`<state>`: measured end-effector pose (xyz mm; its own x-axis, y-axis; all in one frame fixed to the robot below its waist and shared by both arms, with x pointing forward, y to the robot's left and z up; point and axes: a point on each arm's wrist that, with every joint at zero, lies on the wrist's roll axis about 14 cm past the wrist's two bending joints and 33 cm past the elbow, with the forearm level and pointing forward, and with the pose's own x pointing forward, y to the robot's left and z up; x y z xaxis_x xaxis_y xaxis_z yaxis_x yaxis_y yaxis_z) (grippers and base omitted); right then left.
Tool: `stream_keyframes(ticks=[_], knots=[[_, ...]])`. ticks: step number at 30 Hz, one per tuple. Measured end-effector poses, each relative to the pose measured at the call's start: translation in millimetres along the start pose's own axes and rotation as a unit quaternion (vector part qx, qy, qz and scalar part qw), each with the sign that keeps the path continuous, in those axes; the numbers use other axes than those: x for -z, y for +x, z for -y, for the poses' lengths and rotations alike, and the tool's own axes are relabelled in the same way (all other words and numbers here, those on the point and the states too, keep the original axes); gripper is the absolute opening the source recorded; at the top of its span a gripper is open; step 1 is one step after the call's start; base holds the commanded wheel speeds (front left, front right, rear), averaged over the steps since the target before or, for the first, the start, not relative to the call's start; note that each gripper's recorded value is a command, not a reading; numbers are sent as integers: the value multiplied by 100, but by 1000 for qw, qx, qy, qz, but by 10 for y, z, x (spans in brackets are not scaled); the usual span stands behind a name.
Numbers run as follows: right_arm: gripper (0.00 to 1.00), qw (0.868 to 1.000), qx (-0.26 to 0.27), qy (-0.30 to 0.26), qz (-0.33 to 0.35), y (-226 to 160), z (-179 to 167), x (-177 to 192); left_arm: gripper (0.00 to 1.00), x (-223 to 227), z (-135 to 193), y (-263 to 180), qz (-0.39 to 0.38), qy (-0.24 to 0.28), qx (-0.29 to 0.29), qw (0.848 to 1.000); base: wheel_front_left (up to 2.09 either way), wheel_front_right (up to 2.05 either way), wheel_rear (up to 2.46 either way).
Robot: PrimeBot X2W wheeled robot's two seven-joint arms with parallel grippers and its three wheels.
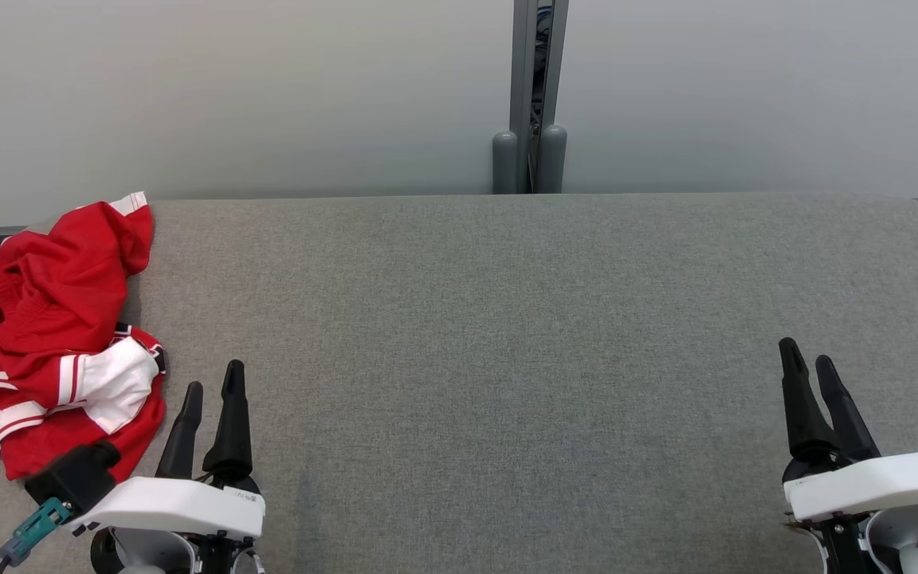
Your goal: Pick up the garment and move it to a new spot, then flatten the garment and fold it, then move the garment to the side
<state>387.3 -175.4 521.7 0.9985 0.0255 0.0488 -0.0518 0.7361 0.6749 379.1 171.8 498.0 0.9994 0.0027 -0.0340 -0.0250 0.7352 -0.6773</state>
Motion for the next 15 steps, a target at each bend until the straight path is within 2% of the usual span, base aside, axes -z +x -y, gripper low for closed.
stream_keyframes(ticks=[15], knots=[[100, 994, -19, -104, 0, -24, -86, 48, 100, 75, -79, -64, -6, 101, -6, 995, 0, 0, 0]])
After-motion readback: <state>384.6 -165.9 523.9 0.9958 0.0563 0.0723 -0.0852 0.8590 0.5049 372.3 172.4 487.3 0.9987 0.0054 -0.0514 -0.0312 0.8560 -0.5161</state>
